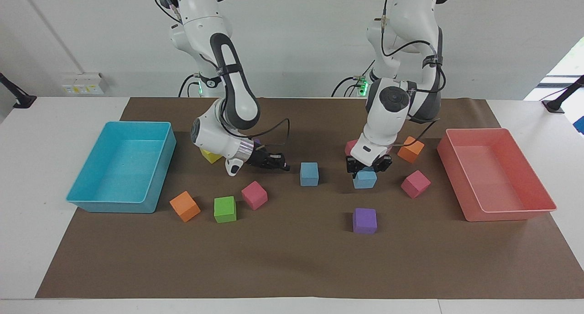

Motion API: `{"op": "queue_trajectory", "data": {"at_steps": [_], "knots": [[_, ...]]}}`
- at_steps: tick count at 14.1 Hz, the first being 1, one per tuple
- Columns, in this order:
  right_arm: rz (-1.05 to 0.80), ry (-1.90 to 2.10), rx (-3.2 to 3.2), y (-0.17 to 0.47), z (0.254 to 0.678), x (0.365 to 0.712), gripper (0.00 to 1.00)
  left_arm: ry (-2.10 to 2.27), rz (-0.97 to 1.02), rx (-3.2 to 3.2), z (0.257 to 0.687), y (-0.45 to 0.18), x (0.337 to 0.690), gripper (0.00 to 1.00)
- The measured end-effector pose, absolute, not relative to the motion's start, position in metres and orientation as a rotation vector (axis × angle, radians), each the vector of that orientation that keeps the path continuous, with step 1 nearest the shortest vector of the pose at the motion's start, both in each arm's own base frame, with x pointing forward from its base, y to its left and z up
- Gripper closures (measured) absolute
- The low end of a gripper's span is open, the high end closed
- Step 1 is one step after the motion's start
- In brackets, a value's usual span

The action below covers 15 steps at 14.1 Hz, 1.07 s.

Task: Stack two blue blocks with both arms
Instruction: 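Lift the light-blue cube with the left gripper, then carry the held cube over the centre light-blue cube with the left gripper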

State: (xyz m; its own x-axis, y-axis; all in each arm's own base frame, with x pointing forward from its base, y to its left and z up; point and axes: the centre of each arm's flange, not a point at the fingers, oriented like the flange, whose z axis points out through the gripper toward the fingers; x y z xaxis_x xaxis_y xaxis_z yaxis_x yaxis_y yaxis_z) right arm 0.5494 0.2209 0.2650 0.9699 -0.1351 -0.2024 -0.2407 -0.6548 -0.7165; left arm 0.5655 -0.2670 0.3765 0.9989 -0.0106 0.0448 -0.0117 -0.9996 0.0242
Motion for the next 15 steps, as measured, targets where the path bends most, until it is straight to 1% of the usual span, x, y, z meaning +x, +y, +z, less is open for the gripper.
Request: {"op": "queue_trajectory", "data": {"at_steps": [5, 8, 12, 15], "knots": [[0.166, 0.262, -2.293, 0.221, 0.265, 0.549, 0.99, 0.010, 0.112, 3.091, 0.393, -0.330, 0.543, 0.41], [0.166, 0.262, -2.293, 0.221, 0.265, 0.549, 0.99, 0.038, 0.128, 3.063, 0.401, -0.360, 0.539, 0.41], [0.166, 0.262, -2.293, 0.221, 0.265, 0.549, 0.99, 0.020, 0.111, 3.059, 0.390, -0.386, 0.540, 0.41], [0.166, 0.262, -2.293, 0.221, 0.265, 0.549, 0.99, 0.019, 0.085, 3.054, 0.387, -0.392, 0.537, 0.41]]}}
